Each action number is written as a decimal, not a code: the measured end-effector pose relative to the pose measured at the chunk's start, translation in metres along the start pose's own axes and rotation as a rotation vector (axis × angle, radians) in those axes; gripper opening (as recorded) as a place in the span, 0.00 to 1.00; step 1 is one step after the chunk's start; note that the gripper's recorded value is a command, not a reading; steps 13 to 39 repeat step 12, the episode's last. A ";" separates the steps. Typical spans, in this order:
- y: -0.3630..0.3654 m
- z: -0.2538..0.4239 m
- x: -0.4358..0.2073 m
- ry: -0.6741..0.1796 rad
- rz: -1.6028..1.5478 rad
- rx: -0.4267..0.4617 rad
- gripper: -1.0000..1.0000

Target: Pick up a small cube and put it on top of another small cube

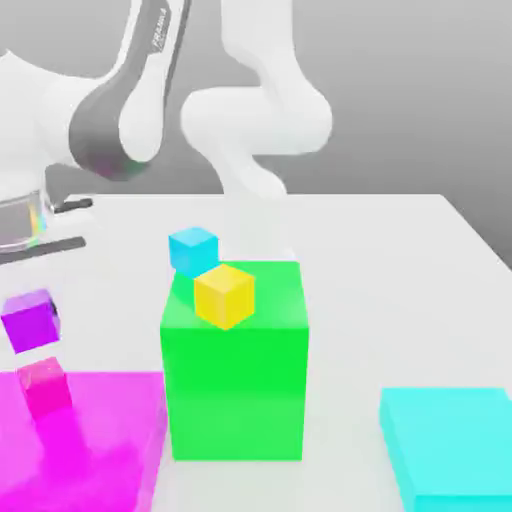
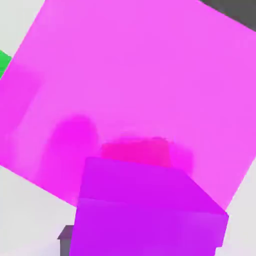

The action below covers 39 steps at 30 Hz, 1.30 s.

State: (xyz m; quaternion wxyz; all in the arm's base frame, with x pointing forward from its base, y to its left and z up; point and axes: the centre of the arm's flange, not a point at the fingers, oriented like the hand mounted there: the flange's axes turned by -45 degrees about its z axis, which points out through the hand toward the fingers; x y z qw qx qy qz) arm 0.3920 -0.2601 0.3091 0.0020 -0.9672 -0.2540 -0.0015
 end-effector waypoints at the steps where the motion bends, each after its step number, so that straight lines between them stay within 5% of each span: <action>1: 0.001 0.006 0.002 0.001 -0.001 0.001 0.00; 5: 0.002 0.043 0.002 0.000 0.003 0.001 0.00; 6: 0.002 0.051 0.001 -0.002 0.005 0.000 1.00; 39: 0.002 0.055 0.000 -0.003 0.006 -0.002 1.00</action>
